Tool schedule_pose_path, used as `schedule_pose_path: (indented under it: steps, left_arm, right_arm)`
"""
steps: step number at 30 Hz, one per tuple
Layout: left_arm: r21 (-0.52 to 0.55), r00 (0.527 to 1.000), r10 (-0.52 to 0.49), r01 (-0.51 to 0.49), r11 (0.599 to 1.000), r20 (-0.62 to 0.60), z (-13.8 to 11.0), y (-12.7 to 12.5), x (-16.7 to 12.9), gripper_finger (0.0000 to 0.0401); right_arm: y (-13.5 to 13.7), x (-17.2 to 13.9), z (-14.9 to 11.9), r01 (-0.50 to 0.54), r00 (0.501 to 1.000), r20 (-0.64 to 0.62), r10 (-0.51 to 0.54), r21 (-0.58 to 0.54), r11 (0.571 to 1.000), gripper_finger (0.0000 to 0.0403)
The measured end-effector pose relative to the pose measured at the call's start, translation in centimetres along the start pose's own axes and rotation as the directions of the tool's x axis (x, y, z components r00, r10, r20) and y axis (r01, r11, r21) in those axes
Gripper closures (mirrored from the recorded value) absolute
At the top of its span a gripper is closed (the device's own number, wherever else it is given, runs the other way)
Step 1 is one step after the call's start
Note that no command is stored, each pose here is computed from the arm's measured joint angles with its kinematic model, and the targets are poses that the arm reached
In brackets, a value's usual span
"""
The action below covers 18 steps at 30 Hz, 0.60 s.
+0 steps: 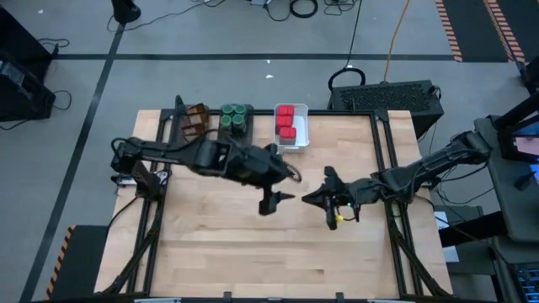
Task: Sort spices by type
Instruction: Return to Home Position
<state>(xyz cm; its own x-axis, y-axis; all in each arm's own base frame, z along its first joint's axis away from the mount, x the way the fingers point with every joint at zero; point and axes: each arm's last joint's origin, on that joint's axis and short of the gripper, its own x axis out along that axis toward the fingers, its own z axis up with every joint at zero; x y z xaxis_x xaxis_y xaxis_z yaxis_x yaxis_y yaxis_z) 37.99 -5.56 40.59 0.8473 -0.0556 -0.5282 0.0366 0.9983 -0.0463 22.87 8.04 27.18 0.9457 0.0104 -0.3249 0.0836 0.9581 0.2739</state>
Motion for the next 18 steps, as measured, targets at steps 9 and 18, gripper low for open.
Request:
schedule_pose_path:
  steps: [9, 18]
  left_arm:
    - [-0.005, 0.989, 0.085, -0.085, 0.996, 0.12, -5.0, -0.7, -4.1, 0.0098]
    - [-0.164, 0.935, 0.186, -0.141, 0.976, 0.301, -13.4, 1.2, -7.0, 0.0098]
  right_arm:
    - [-1.2, 3.1, 1.9, -0.153, 0.976, 0.163, 0.146, 0.033, 0.988, 0.0403]
    - [-4.2, 4.1, 3.2, -0.17, 0.966, 0.208, 0.15, 0.079, 0.982, 0.0403]
